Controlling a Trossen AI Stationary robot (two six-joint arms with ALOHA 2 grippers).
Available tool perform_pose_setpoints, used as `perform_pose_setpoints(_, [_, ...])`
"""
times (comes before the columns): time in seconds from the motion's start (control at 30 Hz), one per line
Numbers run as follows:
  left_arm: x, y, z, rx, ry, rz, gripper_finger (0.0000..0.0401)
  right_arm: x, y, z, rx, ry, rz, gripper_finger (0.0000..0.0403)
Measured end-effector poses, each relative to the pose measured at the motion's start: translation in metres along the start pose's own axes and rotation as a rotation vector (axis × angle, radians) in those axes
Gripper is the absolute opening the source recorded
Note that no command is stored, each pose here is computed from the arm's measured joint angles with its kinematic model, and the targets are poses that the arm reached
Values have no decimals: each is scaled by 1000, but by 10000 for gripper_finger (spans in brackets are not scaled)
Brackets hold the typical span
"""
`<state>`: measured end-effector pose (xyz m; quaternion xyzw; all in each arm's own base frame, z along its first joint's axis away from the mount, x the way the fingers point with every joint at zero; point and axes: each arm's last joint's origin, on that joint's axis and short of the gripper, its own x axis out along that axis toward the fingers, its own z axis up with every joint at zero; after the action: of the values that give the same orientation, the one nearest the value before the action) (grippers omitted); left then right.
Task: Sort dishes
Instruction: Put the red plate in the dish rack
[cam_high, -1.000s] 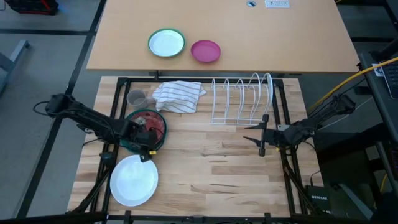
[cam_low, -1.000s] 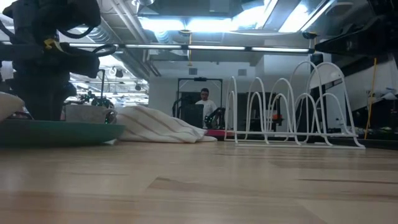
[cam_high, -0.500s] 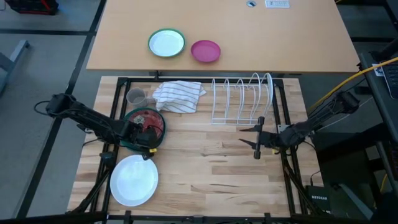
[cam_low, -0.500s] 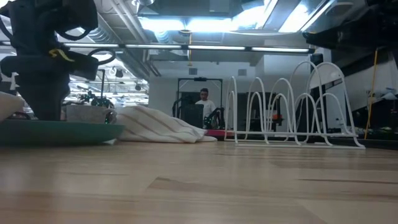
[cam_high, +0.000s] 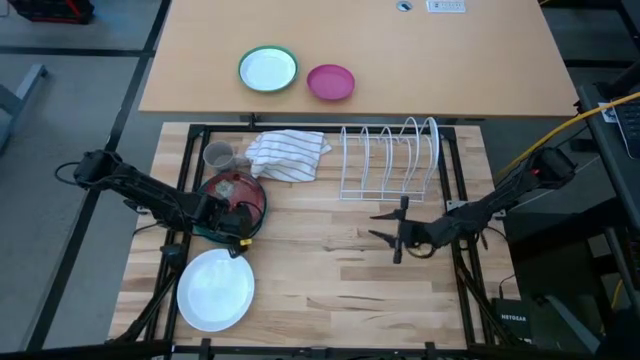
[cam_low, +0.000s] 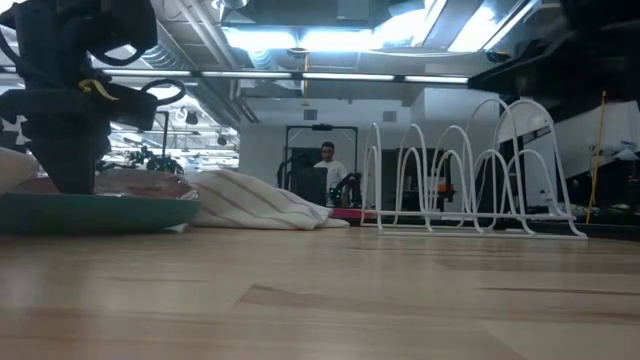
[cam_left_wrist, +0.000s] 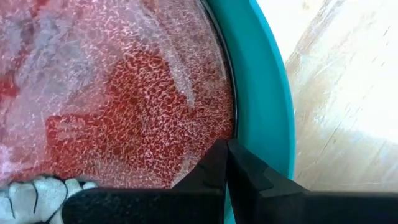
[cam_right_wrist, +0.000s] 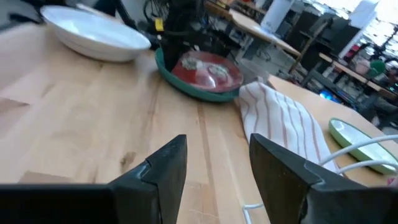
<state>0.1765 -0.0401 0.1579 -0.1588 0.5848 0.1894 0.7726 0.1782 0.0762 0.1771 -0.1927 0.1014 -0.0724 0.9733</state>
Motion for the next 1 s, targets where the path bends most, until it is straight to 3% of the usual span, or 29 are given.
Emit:
perform_pose_setpoints(0.33, [0, 0, 0, 40, -1, 3, 3, 38, 5, 14, -97, 73, -45, 179])
perform_pose_setpoints(0.53, [0, -1, 1, 94, -6, -8, 9, 51, 11, 28, -181, 51, -11, 179])
perform_pose_setpoints(0.87, [-1, 1, 0, 141, 8, 7, 135, 60, 14, 48, -196, -10, 42, 179])
perform_pose_setpoints(1.0, [-1, 6, -6, 154, 76, 57, 166, 60, 14, 49, -194, -17, 53, 179])
